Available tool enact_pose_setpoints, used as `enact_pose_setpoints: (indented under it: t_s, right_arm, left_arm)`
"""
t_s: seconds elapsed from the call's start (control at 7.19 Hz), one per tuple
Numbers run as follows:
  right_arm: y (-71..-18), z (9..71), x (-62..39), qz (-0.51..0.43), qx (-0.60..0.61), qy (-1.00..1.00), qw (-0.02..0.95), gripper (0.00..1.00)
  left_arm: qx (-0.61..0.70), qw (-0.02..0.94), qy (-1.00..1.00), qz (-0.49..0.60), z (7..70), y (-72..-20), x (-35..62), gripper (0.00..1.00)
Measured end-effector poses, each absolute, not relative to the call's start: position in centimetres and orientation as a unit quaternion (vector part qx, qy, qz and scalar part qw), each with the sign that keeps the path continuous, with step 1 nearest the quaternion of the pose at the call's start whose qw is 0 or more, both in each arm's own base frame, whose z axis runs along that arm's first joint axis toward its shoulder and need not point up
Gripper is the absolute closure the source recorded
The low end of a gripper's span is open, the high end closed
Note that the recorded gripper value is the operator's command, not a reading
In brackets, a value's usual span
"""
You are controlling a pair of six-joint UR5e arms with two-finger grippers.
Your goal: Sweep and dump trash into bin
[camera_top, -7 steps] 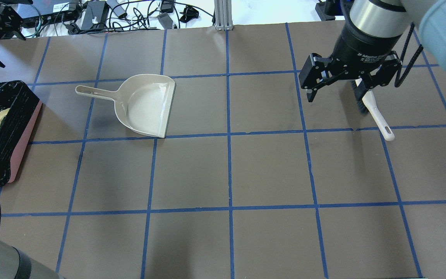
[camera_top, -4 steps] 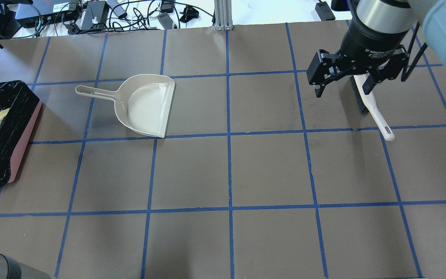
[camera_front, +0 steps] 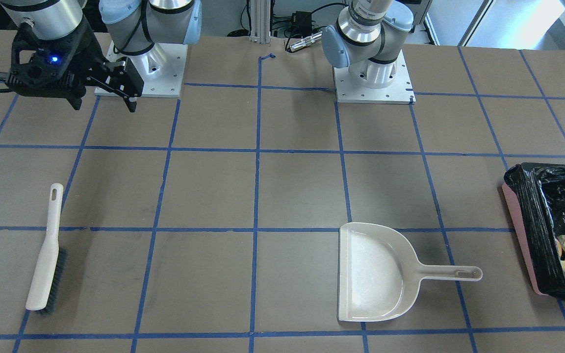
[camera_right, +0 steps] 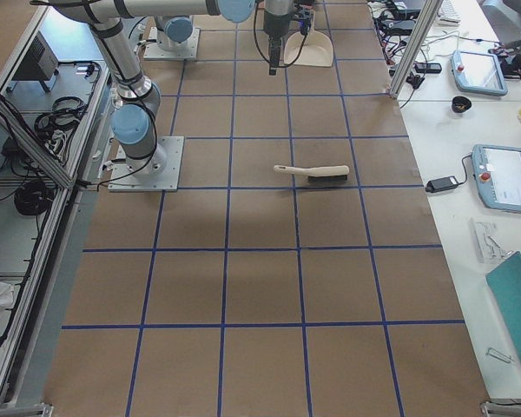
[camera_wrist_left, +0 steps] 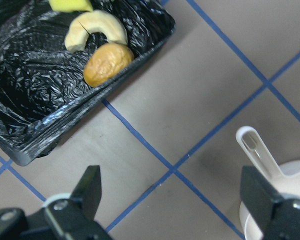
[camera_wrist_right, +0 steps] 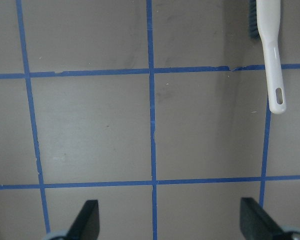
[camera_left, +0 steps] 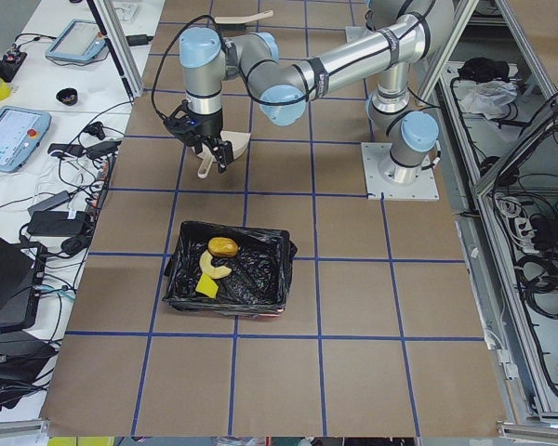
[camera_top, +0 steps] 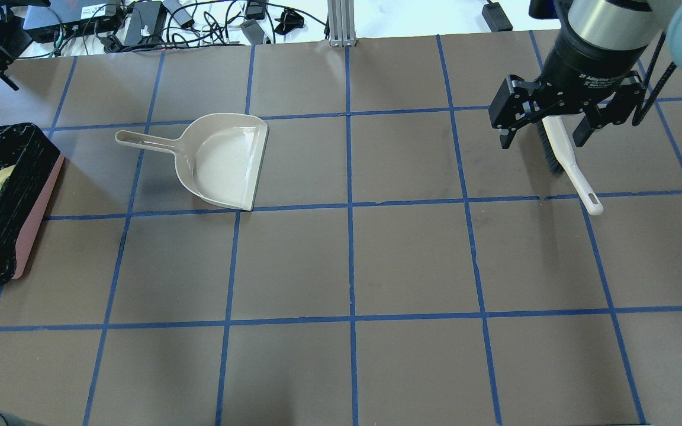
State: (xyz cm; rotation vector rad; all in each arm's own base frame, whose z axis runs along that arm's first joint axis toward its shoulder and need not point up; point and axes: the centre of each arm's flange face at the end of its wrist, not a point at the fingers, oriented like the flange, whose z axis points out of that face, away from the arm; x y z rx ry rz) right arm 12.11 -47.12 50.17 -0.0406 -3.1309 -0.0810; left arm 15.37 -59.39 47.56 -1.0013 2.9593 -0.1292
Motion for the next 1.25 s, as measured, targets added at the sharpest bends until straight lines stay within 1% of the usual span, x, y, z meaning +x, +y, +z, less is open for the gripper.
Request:
enact_pose_setpoints:
  t_s: [0.28, 0.7, 0.97, 1.25]
  right_arm:
    - [-46.5, 48.5, 12.1, -0.042, -0.016, -0.999, 0.003, 0.00]
    - [-46.4, 47.9, 12.1, -0.043, -0.017, -0.999, 0.004, 0.00]
    - [-46.5, 47.9, 12.2, -0.041, -0.020, -0.999, 0.002, 0.00]
    - [-46.6, 48.0, 12.2, -0.036, -0.020, -0.999, 0.000, 0.00]
  left_arm:
    - [-0.217, -0.004, 0.975, -0.038, 48.5, -58.4, 11.1, 0.00]
    - [-0.094, -0.006, 0.995, -0.036, 48.8, -55.2, 6.3, 0.01]
    - [-0.037, -0.004, 0.999, -0.040, 49.6, -52.5, 1.7, 0.01]
    - [0.014, -0.008, 0.999, -0.037, 49.3, -50.9, -3.9, 0.00]
